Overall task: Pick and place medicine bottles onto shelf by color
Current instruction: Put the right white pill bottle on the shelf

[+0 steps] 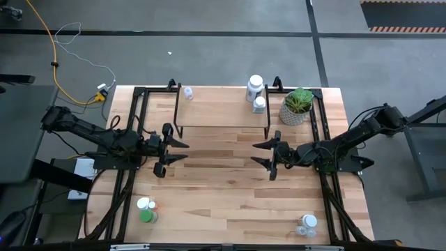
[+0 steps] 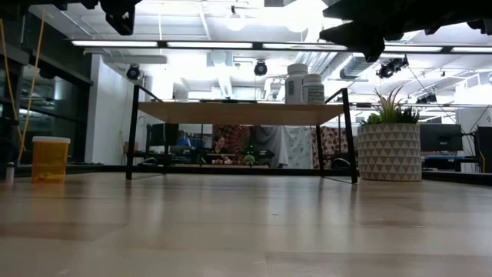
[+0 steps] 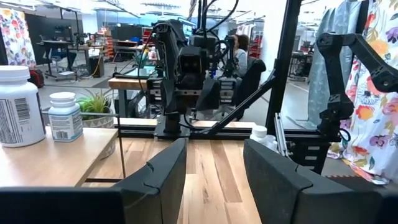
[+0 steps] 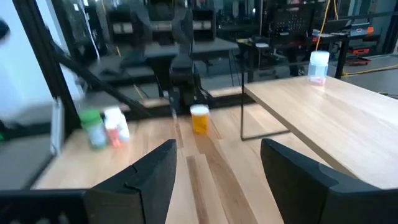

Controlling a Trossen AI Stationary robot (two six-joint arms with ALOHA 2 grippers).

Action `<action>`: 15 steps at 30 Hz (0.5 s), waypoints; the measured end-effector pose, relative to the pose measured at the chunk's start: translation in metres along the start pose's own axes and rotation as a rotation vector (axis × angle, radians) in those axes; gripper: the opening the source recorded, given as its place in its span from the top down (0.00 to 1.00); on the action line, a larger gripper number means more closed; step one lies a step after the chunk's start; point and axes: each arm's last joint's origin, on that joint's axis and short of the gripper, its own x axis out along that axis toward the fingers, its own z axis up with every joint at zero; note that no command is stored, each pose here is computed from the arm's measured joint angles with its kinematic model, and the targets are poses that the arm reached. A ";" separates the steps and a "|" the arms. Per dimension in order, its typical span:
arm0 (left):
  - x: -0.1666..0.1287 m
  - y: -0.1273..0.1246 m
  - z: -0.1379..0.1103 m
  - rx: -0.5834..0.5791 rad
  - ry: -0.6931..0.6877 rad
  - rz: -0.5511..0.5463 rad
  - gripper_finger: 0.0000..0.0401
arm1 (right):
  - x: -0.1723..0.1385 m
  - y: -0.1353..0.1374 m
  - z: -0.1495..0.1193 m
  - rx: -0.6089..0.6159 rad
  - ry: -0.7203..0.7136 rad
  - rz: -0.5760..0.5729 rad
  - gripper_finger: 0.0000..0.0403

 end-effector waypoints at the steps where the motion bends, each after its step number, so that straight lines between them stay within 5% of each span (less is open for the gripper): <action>1: 0.000 0.000 0.000 0.000 0.000 0.000 0.63 | 0.001 0.001 0.004 0.021 -0.011 0.008 0.44; 5: 0.000 0.000 0.000 0.001 0.003 -0.001 0.63 | 0.006 0.019 0.040 0.123 -0.055 0.149 0.44; 8: 0.000 0.000 -0.001 0.002 0.009 -0.003 0.63 | 0.003 0.040 0.055 0.129 0.110 0.194 0.44; 15: 0.000 0.000 -0.001 0.002 0.008 -0.003 0.63 | -0.024 0.085 0.082 0.373 0.715 -0.107 0.44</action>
